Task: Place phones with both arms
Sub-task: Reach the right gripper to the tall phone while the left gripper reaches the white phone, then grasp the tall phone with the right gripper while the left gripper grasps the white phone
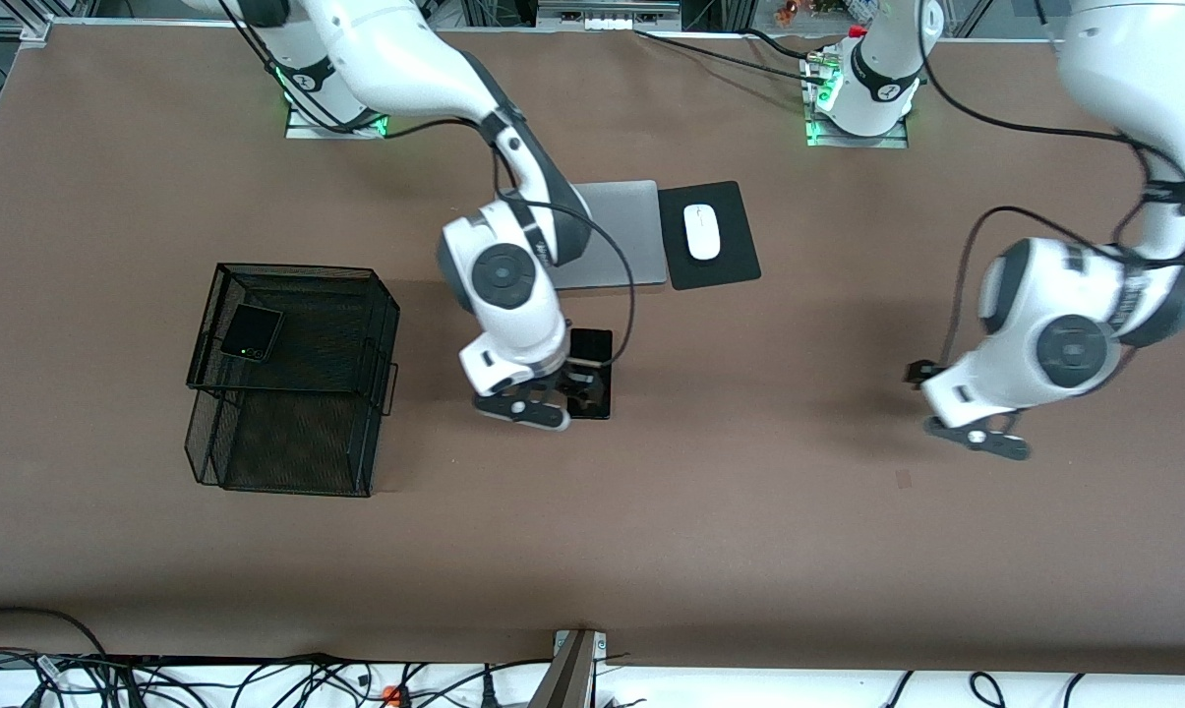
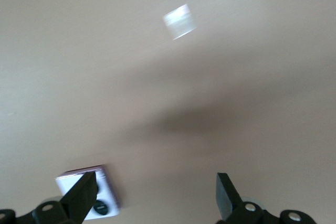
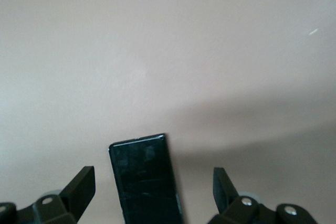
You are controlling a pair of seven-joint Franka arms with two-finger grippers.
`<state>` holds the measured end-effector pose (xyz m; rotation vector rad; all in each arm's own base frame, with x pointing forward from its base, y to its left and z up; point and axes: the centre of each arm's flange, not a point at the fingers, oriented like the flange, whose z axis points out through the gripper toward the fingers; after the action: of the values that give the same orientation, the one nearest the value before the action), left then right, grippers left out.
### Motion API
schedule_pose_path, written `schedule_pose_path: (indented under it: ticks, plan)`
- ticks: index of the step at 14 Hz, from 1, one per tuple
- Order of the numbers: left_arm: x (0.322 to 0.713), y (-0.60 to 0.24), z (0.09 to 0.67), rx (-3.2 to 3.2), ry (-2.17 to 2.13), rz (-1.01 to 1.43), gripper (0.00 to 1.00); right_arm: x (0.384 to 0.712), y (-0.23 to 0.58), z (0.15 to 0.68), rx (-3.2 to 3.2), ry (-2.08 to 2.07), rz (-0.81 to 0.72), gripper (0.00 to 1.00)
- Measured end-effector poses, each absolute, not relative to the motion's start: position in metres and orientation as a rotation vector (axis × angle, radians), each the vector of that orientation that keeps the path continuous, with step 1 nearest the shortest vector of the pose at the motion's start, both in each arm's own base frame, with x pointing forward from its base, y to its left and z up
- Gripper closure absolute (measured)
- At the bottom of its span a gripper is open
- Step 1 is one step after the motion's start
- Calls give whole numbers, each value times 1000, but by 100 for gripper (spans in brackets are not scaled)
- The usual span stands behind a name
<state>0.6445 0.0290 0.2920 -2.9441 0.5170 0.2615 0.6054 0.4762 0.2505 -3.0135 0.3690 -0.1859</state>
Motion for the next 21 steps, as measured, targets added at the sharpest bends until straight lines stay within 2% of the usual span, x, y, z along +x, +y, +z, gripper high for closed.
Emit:
schedule_pose_path:
  ticks: [4,9,16,21]
  plan:
    - [633,111,279,-2972,549,190,0,593,493,217,-3033,293,-211,0]
    - [601,161,240,-3048,405,107,0,574,511,200,-3070,157,-201,0]
    - [568,210,211,-3081,259,13,0,562,518,180,-3108,78,-190,0]
    - [561,205,192,-3101,195,-15,0,560,514,173,-3131,56,-192,0]
